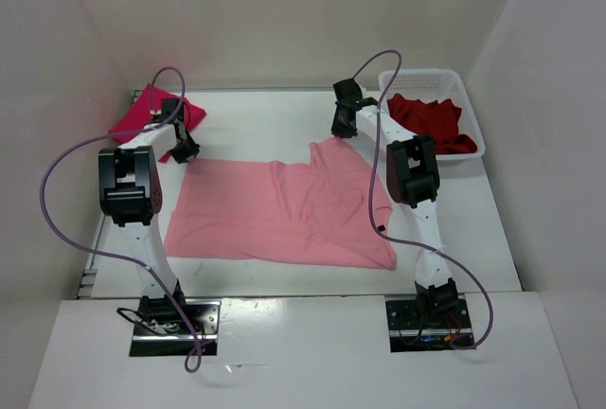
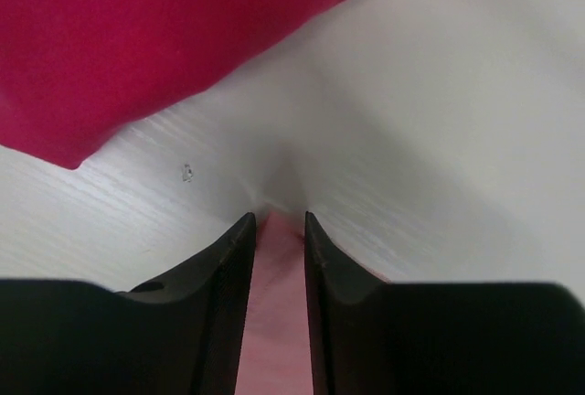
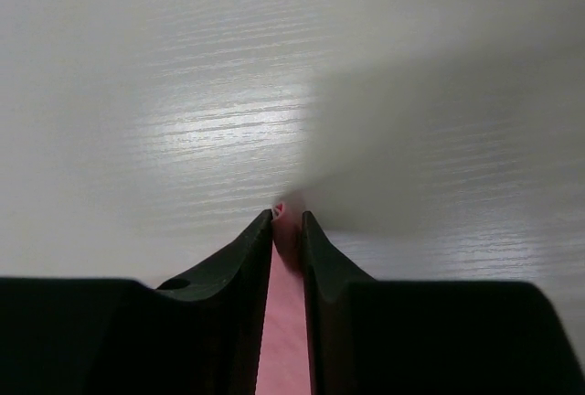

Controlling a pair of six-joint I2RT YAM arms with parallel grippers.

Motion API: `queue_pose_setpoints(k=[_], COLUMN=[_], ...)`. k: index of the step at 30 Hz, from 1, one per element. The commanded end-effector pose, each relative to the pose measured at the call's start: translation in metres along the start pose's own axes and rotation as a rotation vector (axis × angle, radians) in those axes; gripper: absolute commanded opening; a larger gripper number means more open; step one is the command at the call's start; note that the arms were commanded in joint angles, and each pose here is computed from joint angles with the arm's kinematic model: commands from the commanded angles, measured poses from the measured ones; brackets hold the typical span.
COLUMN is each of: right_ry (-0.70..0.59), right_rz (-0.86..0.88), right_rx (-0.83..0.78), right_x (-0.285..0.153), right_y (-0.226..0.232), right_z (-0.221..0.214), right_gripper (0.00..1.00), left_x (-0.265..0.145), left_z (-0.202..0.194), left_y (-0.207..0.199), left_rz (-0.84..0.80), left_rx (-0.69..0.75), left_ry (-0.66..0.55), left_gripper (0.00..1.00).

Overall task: Fold and stack the t-shirts
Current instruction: Grap the side of the flattened tshirt furthest away from the robot with both arms, then fold the other side of the tshirt into a rectangle

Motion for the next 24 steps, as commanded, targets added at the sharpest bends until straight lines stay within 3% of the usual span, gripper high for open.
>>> queue_pose_setpoints(k=[1,4,8,10,18,24], right_ry=[-0.002,-0.022,-0.047,-0.072,-0.157,-0.047], right_rz=[-0.001,0.006,0.016,0.025,0.076,0.097], right_rx=[-0.008,-0.005,0.008,0.012,0.067,0.102], right_x=[-0.003,-0.010,-0.022,-0.038,-0.123,-0.147], right_y=[0.001,0.002,0.003,0.004,-0.002,-0.023], right_z=[0.003,0.009,0.018,0.027,0.036,-0.040], right_gripper=[0.23,0.15,0.04,0.00,0.00,0.00], left_x=[0.008,0.008,0.007,-0.003,-0.055,-0.089], left_z=[0.003,0.003,0.006,0.012,0.005,-0.006], left_y=[-0.006,-0.006,-0.009,-0.011,-0.008,0.012], left_rz=[0.000,0.000,-0.005,-0.017,-0.102,-0.115], left_rx=[0.022,0.022,0.011,0.008,0.003,0.002], left_ry=[-0.014,-0.014,-0.021,-0.035,-0.031,-0.037], left_gripper=[0.34,0.15,0.00,0.00,0.00,0.00])
Point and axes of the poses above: each gripper's point midway between its finger pads, its own x axis out along the fingers, its own y axis along the line the jaws close on, z = x × y, the point moved 2 cm from there along -x, back along the fingers, and after that the axes turned 9 degrees about -x, right-handed, at the moved point
